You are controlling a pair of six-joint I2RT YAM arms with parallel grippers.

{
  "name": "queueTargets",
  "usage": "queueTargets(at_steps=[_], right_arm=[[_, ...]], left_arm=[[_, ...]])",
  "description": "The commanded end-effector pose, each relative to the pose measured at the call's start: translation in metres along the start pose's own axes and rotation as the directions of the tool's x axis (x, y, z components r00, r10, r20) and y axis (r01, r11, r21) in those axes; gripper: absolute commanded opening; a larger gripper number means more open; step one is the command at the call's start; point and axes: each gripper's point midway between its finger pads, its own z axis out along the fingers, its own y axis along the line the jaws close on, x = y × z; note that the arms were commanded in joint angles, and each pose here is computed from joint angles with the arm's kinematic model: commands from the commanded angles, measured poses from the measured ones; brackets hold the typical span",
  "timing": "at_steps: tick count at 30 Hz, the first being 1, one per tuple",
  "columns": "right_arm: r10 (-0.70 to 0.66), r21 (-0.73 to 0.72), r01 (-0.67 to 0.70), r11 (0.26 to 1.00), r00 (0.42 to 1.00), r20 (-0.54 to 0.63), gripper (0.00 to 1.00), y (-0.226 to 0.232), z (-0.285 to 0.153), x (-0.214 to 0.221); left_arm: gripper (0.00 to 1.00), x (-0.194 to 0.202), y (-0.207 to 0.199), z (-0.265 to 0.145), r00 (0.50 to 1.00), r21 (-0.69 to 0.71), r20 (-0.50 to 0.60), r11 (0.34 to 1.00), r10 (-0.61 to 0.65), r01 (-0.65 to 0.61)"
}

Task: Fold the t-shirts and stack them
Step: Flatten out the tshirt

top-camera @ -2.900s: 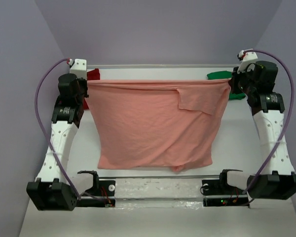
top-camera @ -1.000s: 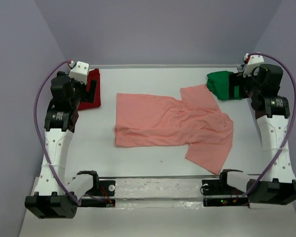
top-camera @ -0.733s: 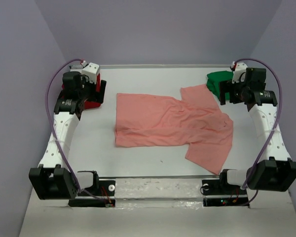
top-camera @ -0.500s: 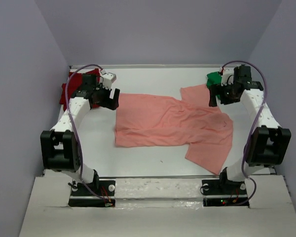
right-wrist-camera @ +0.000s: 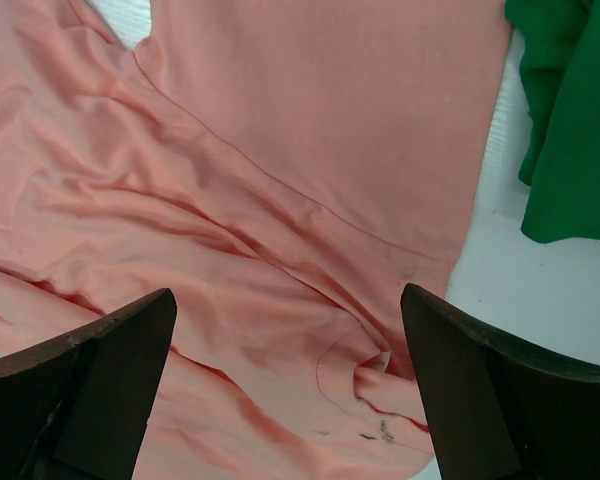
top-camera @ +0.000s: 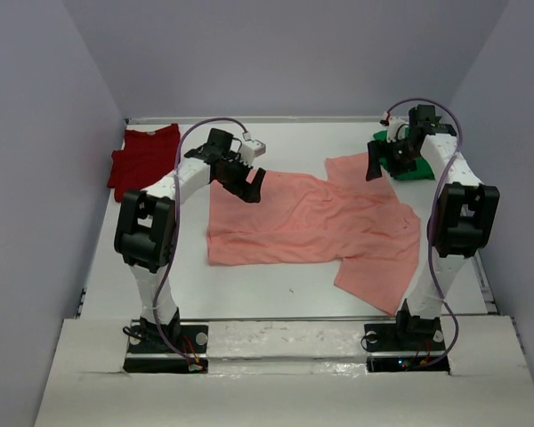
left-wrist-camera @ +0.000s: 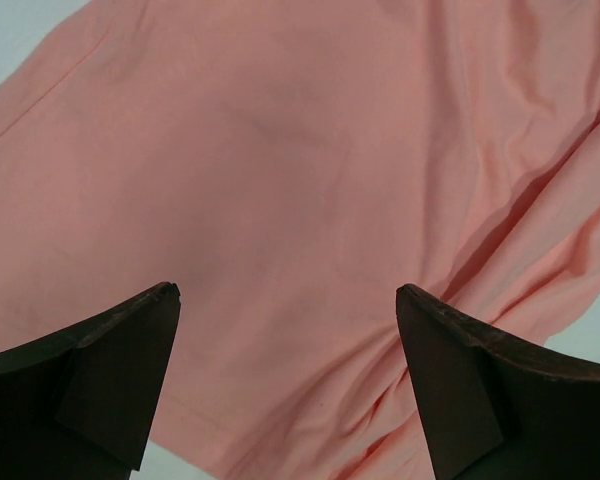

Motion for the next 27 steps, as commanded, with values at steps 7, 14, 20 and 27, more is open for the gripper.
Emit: queueTargets(at_steps=[7, 14, 20, 27], right_arm=[[-0.015, -0.023, 0.013, 1.0, 0.998, -0.065, 1.0, -0.009, 0.015, 0.007], [-0.027, -0.079, 0.021, 0.997, 0.997, -0.079, 1.0, 0.0, 0.017, 0.012], [-0.052, -0.116, 0.037, 0.993, 0.991, -0.127, 1.0, 0.011, 0.025, 0.031], [-0.067, -0.119, 0.047, 0.992, 0.983, -0.169, 1.0, 0.011, 0.042, 0.034]], left_arm=[[0.99, 0.022, 0.01, 0.042, 0.994, -0.015, -0.106, 1.0, -0.01, 0.008], [0.99, 0.037, 0.039, 0.055, 0.982, -0.135, -0.184, 0.991, -0.047, 0.022], [0.99, 0.029, 0.064, 0.059, 0.982, -0.256, -0.176, 0.966, -0.069, 0.022], [0.99, 0.019, 0.097, 0.051, 0.981, -0.43, -0.169, 0.903, -0.094, 0.012]])
